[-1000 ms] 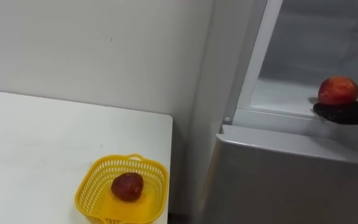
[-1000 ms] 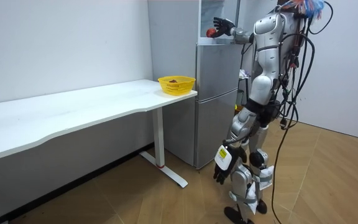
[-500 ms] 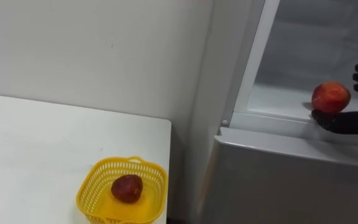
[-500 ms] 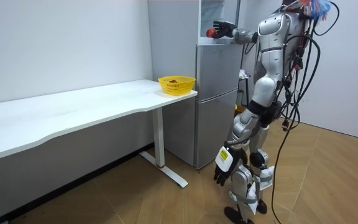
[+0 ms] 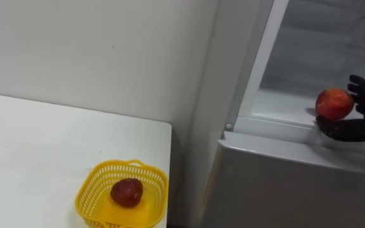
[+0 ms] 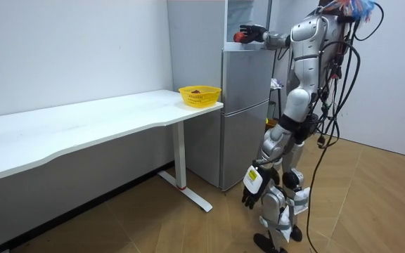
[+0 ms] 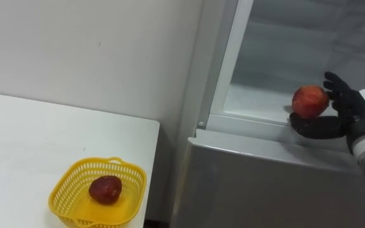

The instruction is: Retrieve from the upper fridge

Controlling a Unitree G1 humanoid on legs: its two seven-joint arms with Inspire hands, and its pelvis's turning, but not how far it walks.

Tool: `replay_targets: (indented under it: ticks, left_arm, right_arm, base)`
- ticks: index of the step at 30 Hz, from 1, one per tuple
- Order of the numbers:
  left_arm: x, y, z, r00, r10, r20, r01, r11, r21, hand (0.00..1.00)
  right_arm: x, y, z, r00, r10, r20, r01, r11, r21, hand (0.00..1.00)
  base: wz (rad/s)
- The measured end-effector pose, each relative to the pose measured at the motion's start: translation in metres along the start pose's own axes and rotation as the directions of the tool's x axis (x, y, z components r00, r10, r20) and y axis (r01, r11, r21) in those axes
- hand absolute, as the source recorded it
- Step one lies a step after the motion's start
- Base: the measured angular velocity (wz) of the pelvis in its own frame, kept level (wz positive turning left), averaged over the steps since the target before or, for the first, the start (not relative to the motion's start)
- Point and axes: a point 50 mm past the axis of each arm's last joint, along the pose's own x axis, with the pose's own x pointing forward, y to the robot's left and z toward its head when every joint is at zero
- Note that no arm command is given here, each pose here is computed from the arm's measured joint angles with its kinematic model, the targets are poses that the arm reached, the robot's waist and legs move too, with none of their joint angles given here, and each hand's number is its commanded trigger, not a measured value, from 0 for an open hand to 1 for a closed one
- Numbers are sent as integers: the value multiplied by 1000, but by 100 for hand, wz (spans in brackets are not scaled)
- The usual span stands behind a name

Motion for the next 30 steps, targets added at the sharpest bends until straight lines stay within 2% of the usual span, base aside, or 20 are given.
replay_targets:
  ticks: [7, 16, 30]
  left_arm:
    - [0, -1, -3, 1000, -2, -12, 2, 1000, -1, 0]
    - [-1, -1, -6, 999, -2, -32, 2, 1000, 0, 0]
    - [-2, -1, -10, 999, -5, -42, 5, 1000, 6, 0]
  right_arm:
    - [2, 0, 3, 1000, 7, -6, -7, 998, 56, 0]
    - [2, -11, 0, 999, -32, -27, 34, 998, 50, 0]
    - [1, -13, -4, 997, -55, -51, 57, 997, 44, 0]
  base:
    - [0]
    - [3]
    - [0]
